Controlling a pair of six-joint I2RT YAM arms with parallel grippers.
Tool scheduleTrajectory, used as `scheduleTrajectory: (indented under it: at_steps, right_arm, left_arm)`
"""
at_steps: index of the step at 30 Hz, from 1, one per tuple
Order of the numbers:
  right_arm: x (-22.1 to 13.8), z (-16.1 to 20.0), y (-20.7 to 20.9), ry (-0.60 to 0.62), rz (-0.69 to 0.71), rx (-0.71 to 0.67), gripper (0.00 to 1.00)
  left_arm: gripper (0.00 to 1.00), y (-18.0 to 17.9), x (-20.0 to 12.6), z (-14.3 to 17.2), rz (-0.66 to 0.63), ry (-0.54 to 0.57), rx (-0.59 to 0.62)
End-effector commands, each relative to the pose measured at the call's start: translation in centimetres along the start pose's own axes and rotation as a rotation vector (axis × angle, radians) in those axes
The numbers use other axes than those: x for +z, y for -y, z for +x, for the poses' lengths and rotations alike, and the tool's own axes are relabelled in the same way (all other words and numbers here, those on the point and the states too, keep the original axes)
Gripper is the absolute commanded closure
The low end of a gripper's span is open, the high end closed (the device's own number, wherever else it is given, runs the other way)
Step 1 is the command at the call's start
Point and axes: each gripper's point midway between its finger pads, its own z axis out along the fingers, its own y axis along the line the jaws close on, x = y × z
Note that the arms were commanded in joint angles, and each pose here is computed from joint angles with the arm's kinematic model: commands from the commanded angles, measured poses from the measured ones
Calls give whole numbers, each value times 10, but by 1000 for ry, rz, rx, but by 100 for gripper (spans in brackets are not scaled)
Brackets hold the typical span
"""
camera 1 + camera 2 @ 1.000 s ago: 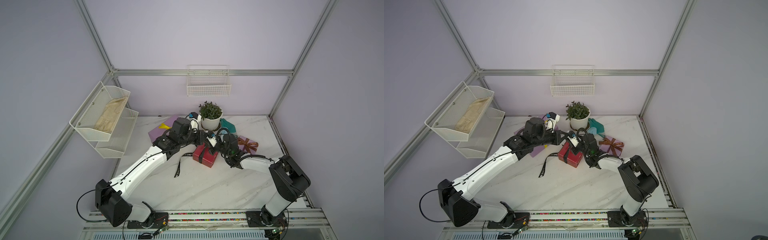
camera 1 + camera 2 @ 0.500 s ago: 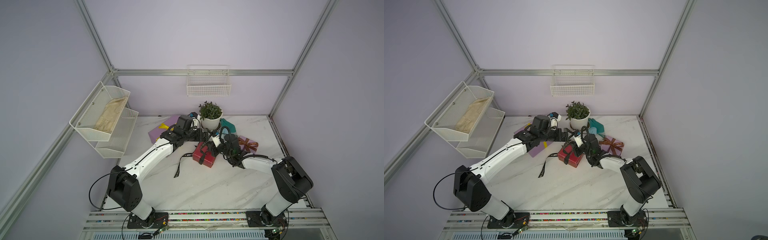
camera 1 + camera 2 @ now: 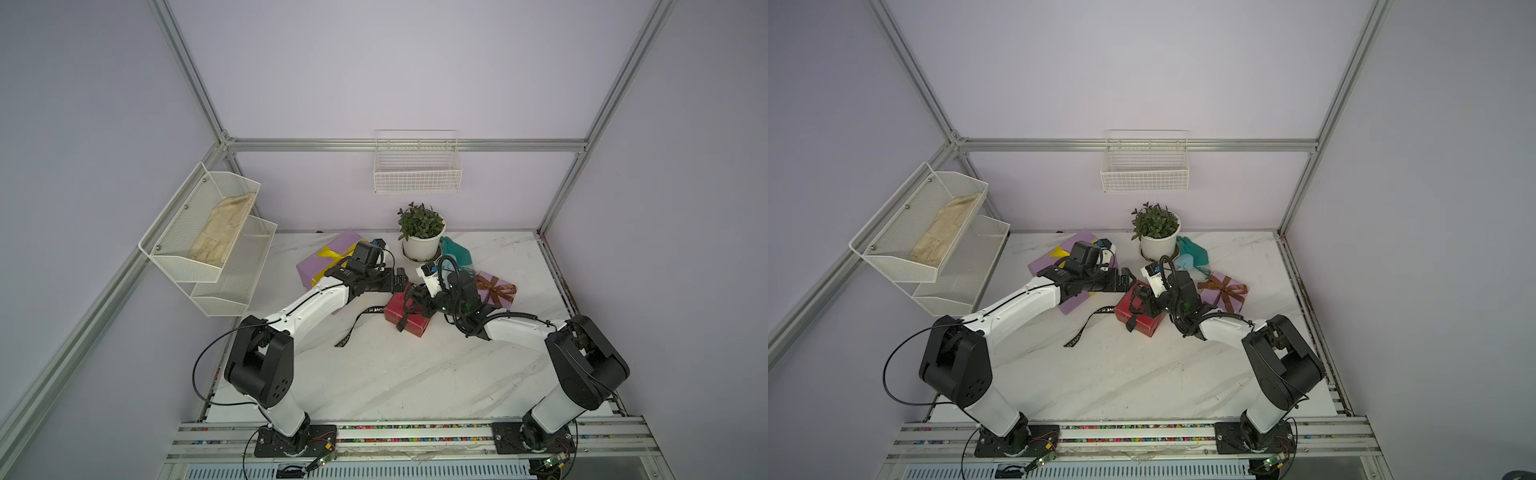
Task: Untie the ribbon bows on the gift boxes
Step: Pull the ribbon from the gift box.
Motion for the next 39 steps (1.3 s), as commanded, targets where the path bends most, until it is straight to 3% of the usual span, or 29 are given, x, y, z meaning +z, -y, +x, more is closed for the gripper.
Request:
scheduleTrajectory:
  at_steps: [1,14,25,33,39]
  right_arm:
    - [-7,-13,-9,10,-23,-9,100]
    - [-14,-31,-16,34,-41,-7,100]
    - [-51,-98,-23,188,27,-43,100]
    - [-69,-118,-26,221,62,-77,100]
    - [-68,-120,-30,188,48,-102,100]
  left_arm:
    - [0,0,19,5,28,-11,62]
    - [7,3,68,45,104,-161,101]
    - [8,12,49,66,94,-201,100]
    - [10,16,55,77,65,-238,102]
    - [10,20,56,82,-4,-247,178]
